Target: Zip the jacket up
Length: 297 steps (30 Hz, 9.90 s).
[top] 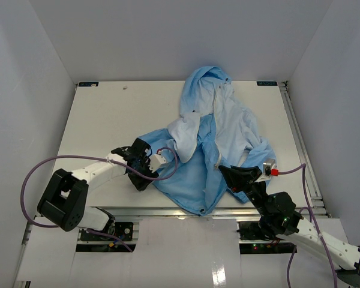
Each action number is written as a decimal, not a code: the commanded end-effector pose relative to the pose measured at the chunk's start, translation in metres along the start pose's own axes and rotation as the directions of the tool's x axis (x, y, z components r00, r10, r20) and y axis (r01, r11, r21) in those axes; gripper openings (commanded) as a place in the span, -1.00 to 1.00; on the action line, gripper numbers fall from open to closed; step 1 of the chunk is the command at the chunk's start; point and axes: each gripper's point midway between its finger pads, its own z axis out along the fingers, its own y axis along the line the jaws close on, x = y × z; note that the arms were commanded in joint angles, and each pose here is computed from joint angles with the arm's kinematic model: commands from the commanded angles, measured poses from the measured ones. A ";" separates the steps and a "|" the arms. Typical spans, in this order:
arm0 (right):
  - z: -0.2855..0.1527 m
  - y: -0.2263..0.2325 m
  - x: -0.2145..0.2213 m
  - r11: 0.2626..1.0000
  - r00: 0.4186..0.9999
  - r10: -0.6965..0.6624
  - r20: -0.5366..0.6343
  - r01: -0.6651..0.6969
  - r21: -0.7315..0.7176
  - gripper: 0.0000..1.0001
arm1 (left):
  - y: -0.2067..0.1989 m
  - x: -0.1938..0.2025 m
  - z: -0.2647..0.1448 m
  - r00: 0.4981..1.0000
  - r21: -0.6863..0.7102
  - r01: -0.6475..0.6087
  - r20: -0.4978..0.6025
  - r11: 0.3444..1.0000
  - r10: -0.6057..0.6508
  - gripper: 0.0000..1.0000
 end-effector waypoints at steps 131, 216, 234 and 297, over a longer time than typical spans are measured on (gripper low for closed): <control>0.056 0.125 -0.020 0.855 0.998 -0.042 0.046 0.059 -0.515 -0.85 | -0.133 -0.181 -0.252 -0.009 0.350 -0.395 0.923 0.849 -0.385 -1.00; 0.063 0.109 -0.045 0.903 0.983 0.047 0.179 0.036 -0.429 -0.85 | -0.148 -0.181 -0.226 0.108 0.403 -0.451 0.910 0.796 -0.400 -1.00; 0.058 0.104 -0.053 0.906 0.963 0.127 0.238 -0.015 -0.423 -0.85 | -0.132 -0.188 -0.234 0.046 0.434 -0.361 0.892 0.826 -0.449 -1.00; 0.028 0.077 0.071 0.924 0.947 -0.102 -0.304 -0.023 -0.381 -0.54 | -0.156 -0.183 -0.228 0.221 0.568 -0.411 0.821 0.713 -0.527 -1.00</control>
